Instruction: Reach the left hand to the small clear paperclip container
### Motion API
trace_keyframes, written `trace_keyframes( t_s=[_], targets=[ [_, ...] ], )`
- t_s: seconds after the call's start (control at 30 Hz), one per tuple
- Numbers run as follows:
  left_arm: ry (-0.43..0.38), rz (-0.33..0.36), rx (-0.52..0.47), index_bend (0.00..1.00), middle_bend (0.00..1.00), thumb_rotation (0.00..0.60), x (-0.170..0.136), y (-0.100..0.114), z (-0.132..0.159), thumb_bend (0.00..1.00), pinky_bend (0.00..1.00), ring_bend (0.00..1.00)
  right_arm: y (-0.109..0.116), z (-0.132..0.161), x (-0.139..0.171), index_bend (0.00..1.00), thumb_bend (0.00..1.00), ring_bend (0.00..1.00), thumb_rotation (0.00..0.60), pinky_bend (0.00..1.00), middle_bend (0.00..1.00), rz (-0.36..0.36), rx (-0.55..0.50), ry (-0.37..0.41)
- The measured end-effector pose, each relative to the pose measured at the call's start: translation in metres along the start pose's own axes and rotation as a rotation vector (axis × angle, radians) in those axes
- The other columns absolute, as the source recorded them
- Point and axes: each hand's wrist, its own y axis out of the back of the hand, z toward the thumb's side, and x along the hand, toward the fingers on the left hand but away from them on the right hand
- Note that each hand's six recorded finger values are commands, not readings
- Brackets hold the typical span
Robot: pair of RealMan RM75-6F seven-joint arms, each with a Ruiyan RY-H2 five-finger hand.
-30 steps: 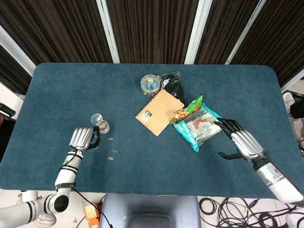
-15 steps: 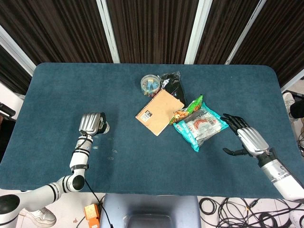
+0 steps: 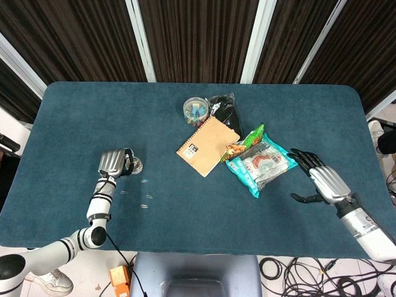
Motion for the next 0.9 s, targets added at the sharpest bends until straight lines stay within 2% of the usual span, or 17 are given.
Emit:
trace_keyframes(
  t_s=[0.4, 0.47, 0.5, 0.53, 0.57, 0.6, 0.63, 0.67, 0.7, 0.77, 0.8, 0.9],
  targets=[
    [-0.013, 0.009, -0.006, 0.45, 1.00, 0.600, -0.006, 0.006, 0.001, 0.43, 1.00, 1.00, 0.001, 0.000, 0.002, 0.00, 0.16, 0.00, 0.600, 0.00, 0.00, 0.008, -0.016, 0.005],
    [-0.033, 0.021, -0.007, 0.38, 1.00, 0.600, -0.011, 0.010, 0.004, 0.42, 1.00, 1.00, 0.002, -0.001, 0.004, 0.00, 0.16, 0.00, 0.600, 0.00, 0.00, 0.002, -0.014, 0.005],
    [-0.050, 0.033, -0.007, 0.33, 0.98, 0.600, -0.016, 0.013, 0.006, 0.42, 1.00, 0.99, 0.004, -0.001, 0.005, 0.00, 0.16, 0.00, 0.600, 0.00, 0.00, -0.005, -0.012, 0.005],
    [-0.065, 0.043, -0.008, 0.27, 0.91, 0.600, -0.021, 0.016, 0.007, 0.41, 0.99, 0.94, 0.004, -0.001, 0.007, 0.00, 0.16, 0.00, 0.600, 0.00, 0.00, -0.011, -0.009, 0.005],
    [-0.082, 0.054, -0.008, 0.22, 0.82, 0.600, -0.026, 0.019, 0.008, 0.41, 0.94, 0.86, 0.006, -0.002, 0.009, 0.00, 0.16, 0.00, 0.600, 0.00, 0.00, -0.018, -0.005, 0.005],
    [-0.107, 0.065, -0.008, 0.14, 0.63, 0.600, -0.036, 0.023, 0.009, 0.40, 0.82, 0.68, 0.007, -0.003, 0.013, 0.00, 0.16, 0.00, 0.600, 0.00, 0.00, -0.029, 0.002, 0.003],
    [-0.126, 0.070, -0.007, 0.09, 0.49, 0.600, -0.044, 0.026, 0.008, 0.40, 0.70, 0.53, 0.008, -0.004, 0.016, 0.00, 0.16, 0.00, 0.600, 0.00, 0.00, -0.038, 0.008, 0.000],
    [-0.146, 0.075, -0.003, 0.03, 0.28, 0.600, -0.054, 0.029, 0.007, 0.40, 0.47, 0.27, 0.008, -0.004, 0.020, 0.00, 0.16, 0.00, 0.600, 0.00, 0.00, -0.048, 0.016, -0.003],
    [-0.169, 0.081, 0.007, 0.01, 0.18, 0.600, -0.068, 0.034, 0.002, 0.39, 0.34, 0.14, 0.009, -0.006, 0.025, 0.00, 0.16, 0.00, 0.600, 0.00, 0.00, -0.059, 0.031, -0.008],
    [-0.198, 0.092, 0.032, 0.00, 0.05, 0.600, -0.094, 0.041, -0.010, 0.39, 0.15, 0.02, 0.007, -0.008, 0.034, 0.00, 0.16, 0.00, 0.600, 0.00, 0.00, -0.067, 0.061, -0.024],
    [-0.211, 0.106, 0.052, 0.00, 0.02, 0.600, -0.112, 0.047, -0.021, 0.39, 0.09, 0.00, 0.005, -0.011, 0.040, 0.00, 0.16, 0.00, 0.600, 0.00, 0.00, -0.068, 0.086, -0.038],
    [-0.221, 0.161, 0.091, 0.00, 0.01, 0.600, -0.157, 0.055, -0.050, 0.39, 0.01, 0.00, -0.005, -0.018, 0.058, 0.00, 0.16, 0.00, 0.600, 0.00, 0.00, -0.064, 0.159, -0.092]
  ],
)
